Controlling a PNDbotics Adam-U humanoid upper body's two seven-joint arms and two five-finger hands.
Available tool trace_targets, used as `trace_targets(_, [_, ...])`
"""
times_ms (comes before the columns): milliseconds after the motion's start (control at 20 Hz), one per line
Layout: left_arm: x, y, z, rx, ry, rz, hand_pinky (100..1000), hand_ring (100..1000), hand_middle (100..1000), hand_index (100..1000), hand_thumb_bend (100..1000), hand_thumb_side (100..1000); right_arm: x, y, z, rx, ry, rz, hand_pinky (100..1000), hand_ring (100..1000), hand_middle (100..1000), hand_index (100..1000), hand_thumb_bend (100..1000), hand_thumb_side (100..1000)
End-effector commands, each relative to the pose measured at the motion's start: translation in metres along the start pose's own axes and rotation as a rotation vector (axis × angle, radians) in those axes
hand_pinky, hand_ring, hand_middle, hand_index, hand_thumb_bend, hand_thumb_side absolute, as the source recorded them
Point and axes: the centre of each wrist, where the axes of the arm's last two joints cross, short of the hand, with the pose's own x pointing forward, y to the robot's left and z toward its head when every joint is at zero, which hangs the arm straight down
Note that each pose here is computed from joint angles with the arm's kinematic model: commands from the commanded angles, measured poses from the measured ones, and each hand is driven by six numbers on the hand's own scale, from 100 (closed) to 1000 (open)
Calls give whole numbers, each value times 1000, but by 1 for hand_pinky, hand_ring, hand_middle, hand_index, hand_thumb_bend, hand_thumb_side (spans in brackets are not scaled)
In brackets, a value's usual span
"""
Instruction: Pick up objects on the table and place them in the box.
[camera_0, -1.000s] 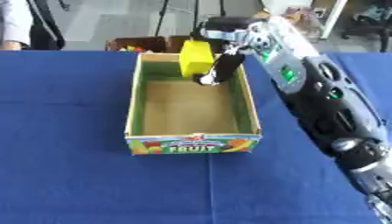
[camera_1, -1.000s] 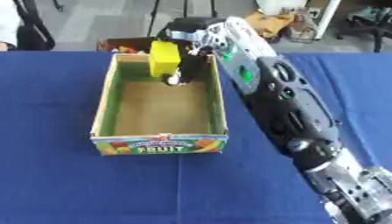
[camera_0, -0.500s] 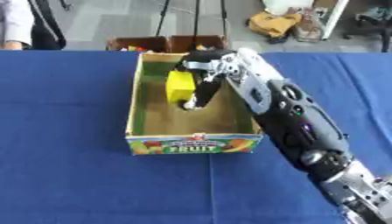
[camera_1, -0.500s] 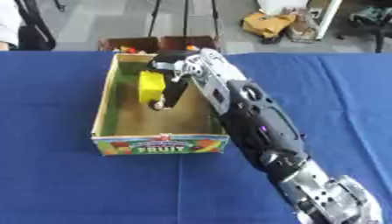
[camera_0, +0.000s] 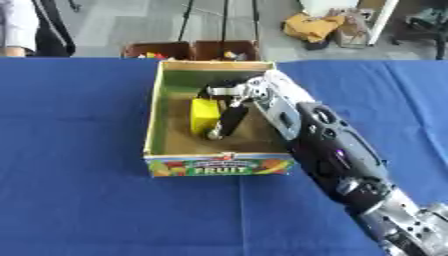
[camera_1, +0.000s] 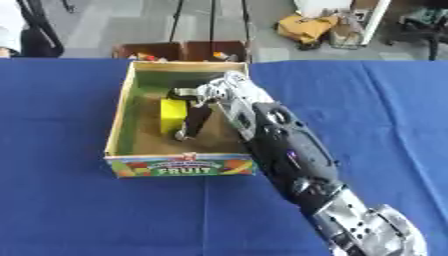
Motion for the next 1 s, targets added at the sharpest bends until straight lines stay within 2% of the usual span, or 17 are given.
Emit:
trace_targets(50, [5, 1, -7, 1, -31, 6, 488, 792, 852, 913, 100, 1000, -3, -15, 9, -21, 18, 39, 657, 812, 817, 912, 627, 462])
trace_targets(250, [5, 1, -6, 0, -29, 4, 488, 792, 852, 913, 100, 1000, 0, -29, 21, -86, 15, 53, 661, 813, 823, 922, 631, 490])
trace_targets(400, [5, 2, -6, 1, -27, 1, 487, 792, 852, 913, 100, 1000, 4, -45, 39, -174, 3, 74, 662, 806, 819, 920, 623, 519])
trace_targets(650, [4, 4, -5, 5, -25, -7, 487, 792, 852, 913, 100, 1000, 11, -73, 90, -407, 0, 108, 657, 789, 809, 916, 585, 599])
trace_targets(750, [4, 4, -5, 6, -25, -10, 487, 792, 852, 913, 100, 1000, 15, -80, 116, -522, 4, 115, 651, 782, 804, 913, 575, 599])
trace_targets(1000, [4, 5, -5, 10, -26, -17, 487, 792, 852, 912, 100, 1000, 26, -80, 171, -732, 32, 134, 633, 760, 788, 902, 534, 611])
